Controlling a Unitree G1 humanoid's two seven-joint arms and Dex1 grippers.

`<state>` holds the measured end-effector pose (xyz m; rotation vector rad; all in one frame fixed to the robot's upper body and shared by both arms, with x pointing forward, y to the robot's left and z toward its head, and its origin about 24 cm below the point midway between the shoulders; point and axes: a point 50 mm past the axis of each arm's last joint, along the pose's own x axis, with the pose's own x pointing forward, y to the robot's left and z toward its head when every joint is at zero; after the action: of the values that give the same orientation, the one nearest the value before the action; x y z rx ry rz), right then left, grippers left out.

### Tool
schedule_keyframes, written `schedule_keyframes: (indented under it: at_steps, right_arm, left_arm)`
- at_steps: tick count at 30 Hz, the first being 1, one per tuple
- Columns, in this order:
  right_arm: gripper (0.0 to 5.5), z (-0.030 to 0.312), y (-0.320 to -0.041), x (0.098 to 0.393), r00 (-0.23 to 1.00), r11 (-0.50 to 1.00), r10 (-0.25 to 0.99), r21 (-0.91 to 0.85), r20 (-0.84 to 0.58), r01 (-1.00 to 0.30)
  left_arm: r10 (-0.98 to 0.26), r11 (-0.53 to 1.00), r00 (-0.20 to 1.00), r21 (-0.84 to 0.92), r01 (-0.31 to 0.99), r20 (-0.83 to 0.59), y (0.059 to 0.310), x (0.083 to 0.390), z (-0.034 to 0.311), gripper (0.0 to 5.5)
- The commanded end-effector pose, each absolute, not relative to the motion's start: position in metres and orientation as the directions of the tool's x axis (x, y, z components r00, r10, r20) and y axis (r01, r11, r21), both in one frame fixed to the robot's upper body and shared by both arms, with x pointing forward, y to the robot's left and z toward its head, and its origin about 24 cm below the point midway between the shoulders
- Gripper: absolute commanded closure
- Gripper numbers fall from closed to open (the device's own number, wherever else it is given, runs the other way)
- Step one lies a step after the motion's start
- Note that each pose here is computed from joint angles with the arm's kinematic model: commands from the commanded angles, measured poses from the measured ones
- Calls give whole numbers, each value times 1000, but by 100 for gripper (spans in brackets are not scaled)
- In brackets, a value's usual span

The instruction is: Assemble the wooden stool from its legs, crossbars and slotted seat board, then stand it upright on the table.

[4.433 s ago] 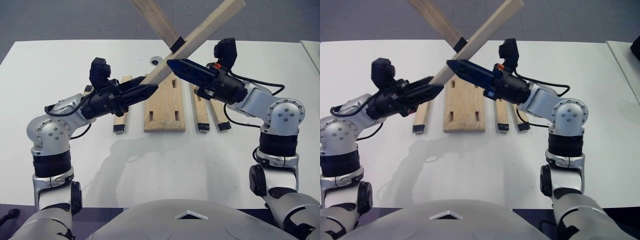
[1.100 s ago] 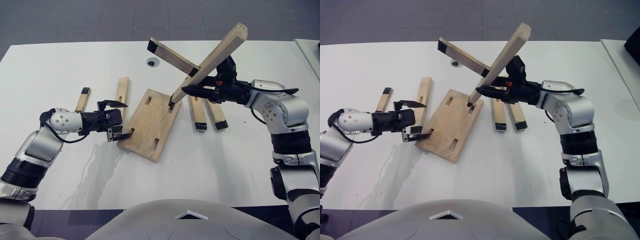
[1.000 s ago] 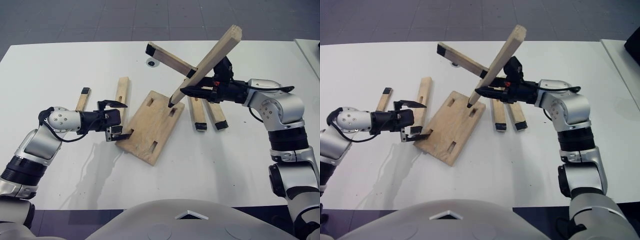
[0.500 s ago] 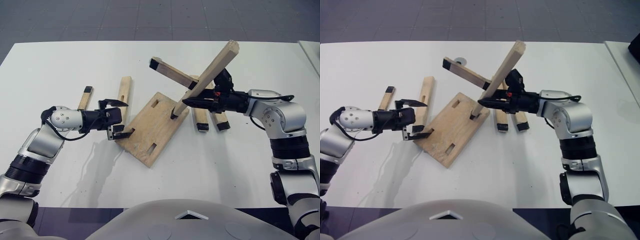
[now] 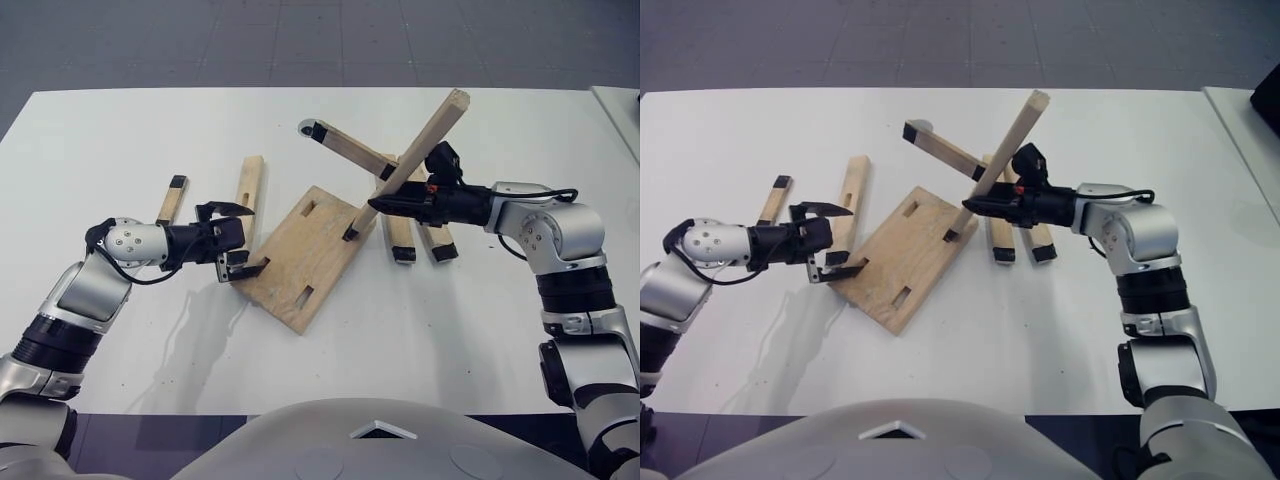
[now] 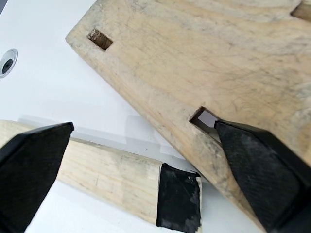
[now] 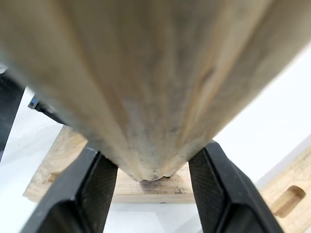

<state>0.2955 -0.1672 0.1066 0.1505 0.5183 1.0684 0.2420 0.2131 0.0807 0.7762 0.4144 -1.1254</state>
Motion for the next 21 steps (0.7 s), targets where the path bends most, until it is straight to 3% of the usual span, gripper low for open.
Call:
schedule_keyframes:
  at_steps: [1, 9, 17, 21]
  right_arm:
    - [341, 77, -192, 291, 454, 680, 706, 341, -543, -649]
    - [341, 64, -176, 283, 441, 733, 646, 344, -623, -587]
    - [341, 31, -170, 283, 507, 753, 549, 128, -665, -646]
    - [341, 22, -176, 278, 519, 753, 541, 106, -662, -650]
  left_arm:
    - [-547, 245, 299, 192, 950, -782, 222, 218, 42, 10]
    - [-558, 333, 377, 216, 918, -739, 206, 224, 54, 10]
    - [-571, 376, 444, 261, 889, -690, 195, 236, 66, 10]
    - [-568, 405, 498, 305, 862, -655, 191, 246, 71, 10]
